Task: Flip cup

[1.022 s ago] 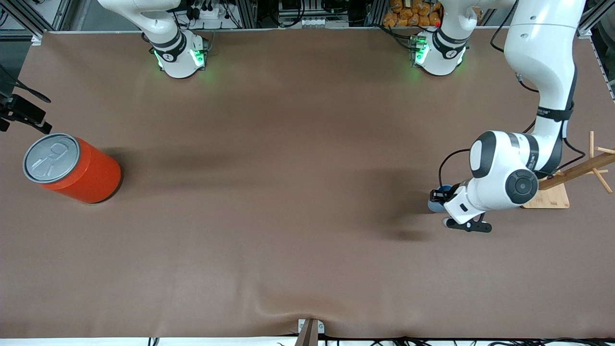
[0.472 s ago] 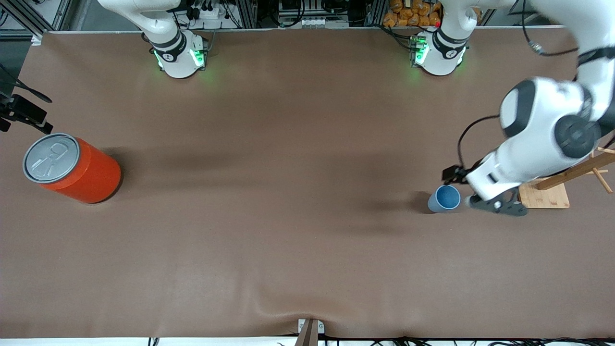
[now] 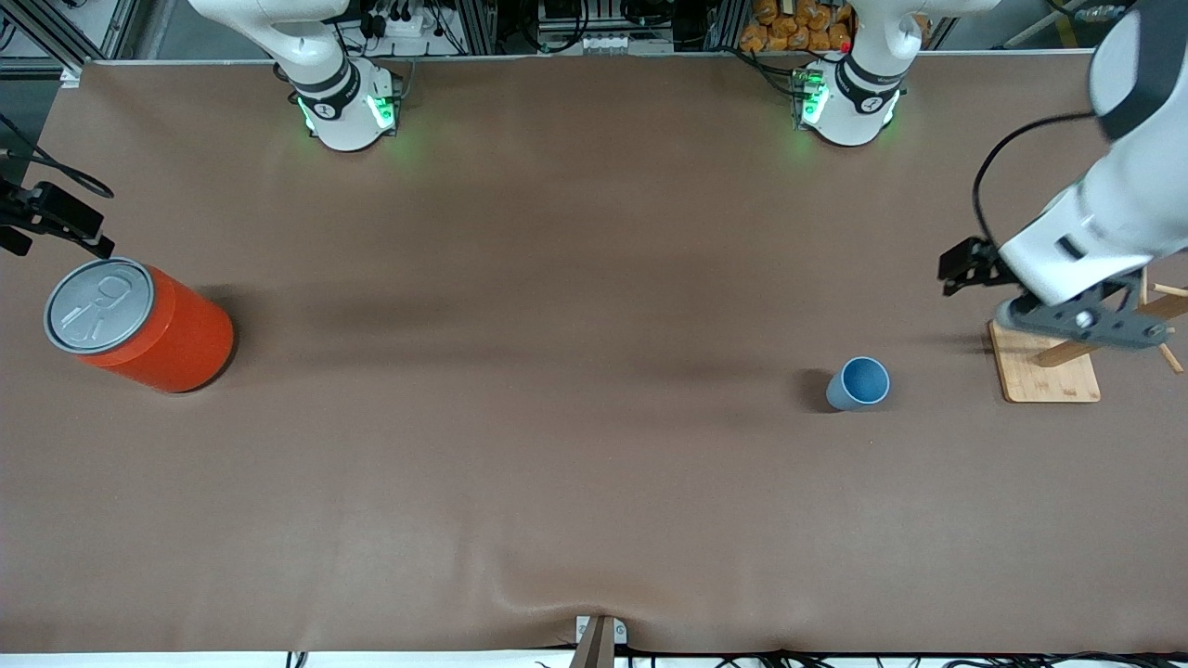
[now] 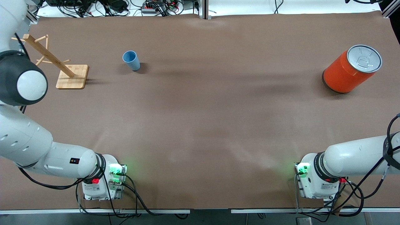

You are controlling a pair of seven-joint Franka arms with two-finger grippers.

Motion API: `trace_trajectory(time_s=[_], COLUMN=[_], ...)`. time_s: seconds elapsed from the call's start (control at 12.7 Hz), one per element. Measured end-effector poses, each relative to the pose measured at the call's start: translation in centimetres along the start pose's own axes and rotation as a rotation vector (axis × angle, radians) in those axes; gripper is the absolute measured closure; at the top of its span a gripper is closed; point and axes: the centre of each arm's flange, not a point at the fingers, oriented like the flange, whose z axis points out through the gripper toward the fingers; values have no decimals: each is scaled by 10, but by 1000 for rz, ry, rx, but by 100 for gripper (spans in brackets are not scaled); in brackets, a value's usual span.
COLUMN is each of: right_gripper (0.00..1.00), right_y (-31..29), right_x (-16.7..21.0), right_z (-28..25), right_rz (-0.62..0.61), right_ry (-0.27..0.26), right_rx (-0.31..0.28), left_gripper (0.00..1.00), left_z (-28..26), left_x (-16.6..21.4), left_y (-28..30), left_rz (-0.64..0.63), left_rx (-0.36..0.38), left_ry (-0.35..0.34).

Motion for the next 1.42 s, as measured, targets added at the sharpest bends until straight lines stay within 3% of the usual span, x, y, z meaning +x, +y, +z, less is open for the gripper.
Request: trace_trajectory(time_s=[0.55,1.42], right_gripper=[0,0], right_y=[1,2], right_x=[0,0], right_z=[0,0], right_rz=[2,4], right_ry=[0,-3], right_rx=[0,0], left_gripper=[0,0], left_z=[-72,-62], left_x=[-82,-126], left_y=[1,-5], left_rz=[-171,-230], left_rx=[-52,-53], left_ry=[4,54])
